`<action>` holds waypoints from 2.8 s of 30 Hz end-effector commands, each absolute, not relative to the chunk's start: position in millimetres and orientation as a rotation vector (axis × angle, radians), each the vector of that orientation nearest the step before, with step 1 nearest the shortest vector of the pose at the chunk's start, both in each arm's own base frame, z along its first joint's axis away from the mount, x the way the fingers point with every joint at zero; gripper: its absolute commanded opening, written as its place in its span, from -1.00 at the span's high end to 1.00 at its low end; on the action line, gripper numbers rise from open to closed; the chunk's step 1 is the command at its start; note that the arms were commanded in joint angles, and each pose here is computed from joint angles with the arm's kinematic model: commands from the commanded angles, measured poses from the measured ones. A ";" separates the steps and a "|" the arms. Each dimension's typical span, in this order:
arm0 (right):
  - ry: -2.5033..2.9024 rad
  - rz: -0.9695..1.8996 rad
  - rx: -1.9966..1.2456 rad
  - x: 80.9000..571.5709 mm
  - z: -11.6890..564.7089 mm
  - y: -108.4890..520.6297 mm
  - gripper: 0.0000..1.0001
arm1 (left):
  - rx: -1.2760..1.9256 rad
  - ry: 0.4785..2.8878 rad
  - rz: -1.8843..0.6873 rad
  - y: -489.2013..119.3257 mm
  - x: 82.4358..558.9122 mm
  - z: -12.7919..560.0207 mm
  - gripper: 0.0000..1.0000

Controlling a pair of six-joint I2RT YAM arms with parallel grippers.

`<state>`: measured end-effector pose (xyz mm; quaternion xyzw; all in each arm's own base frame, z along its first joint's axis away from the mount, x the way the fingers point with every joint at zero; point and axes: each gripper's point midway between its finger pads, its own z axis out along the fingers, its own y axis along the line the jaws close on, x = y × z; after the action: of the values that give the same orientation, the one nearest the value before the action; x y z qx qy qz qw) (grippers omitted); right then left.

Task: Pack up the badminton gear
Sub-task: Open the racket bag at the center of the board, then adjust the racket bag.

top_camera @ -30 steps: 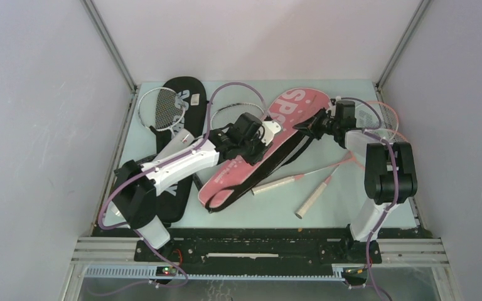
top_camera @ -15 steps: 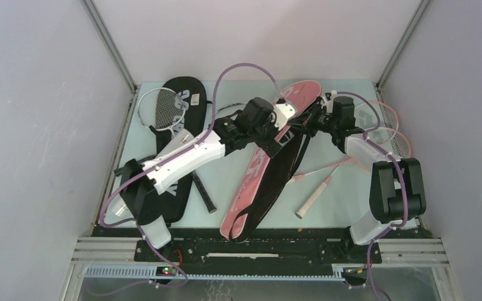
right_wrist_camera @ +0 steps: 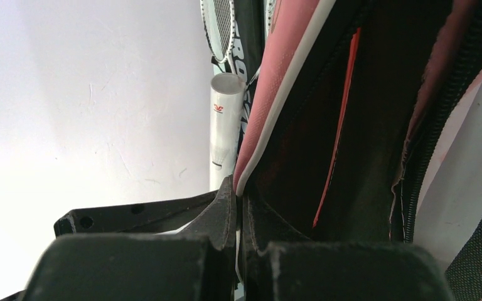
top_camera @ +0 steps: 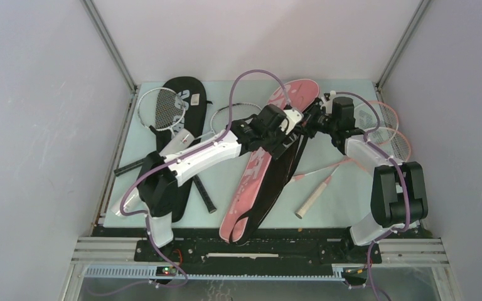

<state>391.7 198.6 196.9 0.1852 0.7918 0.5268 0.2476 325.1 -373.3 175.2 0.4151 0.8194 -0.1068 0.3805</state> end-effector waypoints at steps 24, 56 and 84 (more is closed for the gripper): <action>2.144 1.348 0.188 379.8 238.6 173.6 -0.11 | 0.885 1.951 -0.182 -351.4 360.6 240.7 1.00; 2.167 0.884 -0.272 351.5 234.7 164.8 -0.20 | 0.629 1.853 -0.119 -277.8 362.9 322.0 0.99; 2.267 0.837 -0.323 362.0 183.9 214.9 -0.04 | 0.560 1.856 -0.136 -271.6 366.1 322.4 0.99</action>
<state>357.6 211.6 188.8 -0.1163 0.8694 0.3471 0.3318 360.9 -279.3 283.3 0.2872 0.8104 -0.0369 0.5094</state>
